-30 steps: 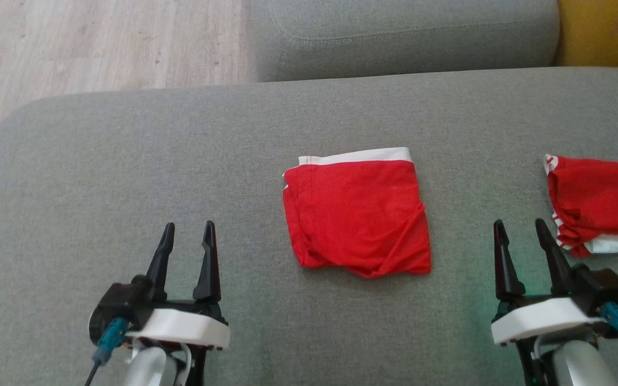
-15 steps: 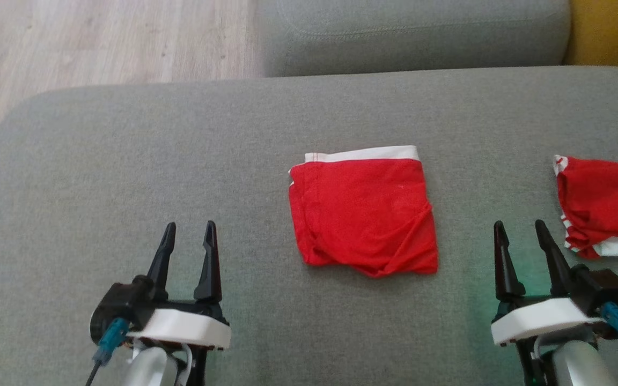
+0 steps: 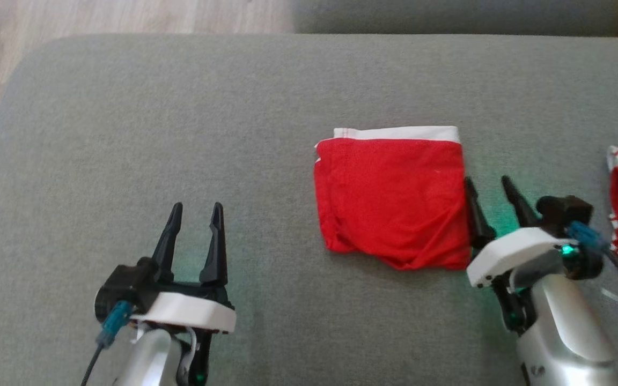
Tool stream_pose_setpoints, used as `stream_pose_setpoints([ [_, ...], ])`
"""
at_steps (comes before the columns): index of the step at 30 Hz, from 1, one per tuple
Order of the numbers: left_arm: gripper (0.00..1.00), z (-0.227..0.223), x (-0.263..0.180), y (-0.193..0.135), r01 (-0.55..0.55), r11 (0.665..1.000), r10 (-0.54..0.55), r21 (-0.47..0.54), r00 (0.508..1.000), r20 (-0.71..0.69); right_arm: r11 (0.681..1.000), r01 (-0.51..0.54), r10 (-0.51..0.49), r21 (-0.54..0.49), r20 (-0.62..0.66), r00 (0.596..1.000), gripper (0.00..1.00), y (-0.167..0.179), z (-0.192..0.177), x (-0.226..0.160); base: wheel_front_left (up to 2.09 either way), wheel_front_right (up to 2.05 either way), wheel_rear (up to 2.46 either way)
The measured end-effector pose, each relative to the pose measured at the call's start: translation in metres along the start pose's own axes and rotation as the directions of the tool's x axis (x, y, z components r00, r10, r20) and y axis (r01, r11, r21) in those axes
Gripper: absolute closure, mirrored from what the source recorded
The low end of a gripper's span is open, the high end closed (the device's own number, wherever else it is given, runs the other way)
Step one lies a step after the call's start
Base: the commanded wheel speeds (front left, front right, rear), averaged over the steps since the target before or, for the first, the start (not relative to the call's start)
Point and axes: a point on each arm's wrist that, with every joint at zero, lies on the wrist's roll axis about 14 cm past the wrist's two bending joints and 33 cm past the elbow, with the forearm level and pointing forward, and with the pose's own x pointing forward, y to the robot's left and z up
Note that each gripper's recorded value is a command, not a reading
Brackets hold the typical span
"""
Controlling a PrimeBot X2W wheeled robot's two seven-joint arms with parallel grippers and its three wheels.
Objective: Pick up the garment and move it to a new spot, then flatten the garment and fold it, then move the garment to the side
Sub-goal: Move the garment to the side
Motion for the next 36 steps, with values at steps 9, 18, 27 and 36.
stream_pose_setpoints([
  [9, 0.00, -0.002, -0.004, 0.015, -0.043, 0.999, 0.043, 0.005, 0.999, -0.009, 0.993, -0.070, 0.091, 0.095, -0.236, 0.968, 0.00, 0.029, -0.043, 0.025, 0.00, 0.00, 0.00],
  [18, 0.00, 0.005, -0.006, 0.012, -0.037, 0.999, 0.036, 0.007, 0.999, 0.012, 0.990, -0.129, 0.111, -0.056, -0.251, 0.962, 1.00, 0.037, -0.043, 0.021, 0.00, 0.00, 0.00],
  [27, 0.00, 0.015, -0.006, -0.004, 0.009, 1.000, -0.010, 0.009, 0.999, 0.040, 0.959, -0.104, 0.066, -0.263, -0.148, 0.987, 1.00, 0.011, -0.011, 0.008, 0.00, 0.00, 0.00],
  [36, 0.00, 0.009, -0.007, -0.021, 0.052, 0.999, -0.052, 0.007, 0.998, 0.026, 0.897, -0.034, -0.028, -0.441, -0.134, 0.991, 1.00, -0.045, 0.012, -0.021, 0.00, 0.00, 0.00],
])
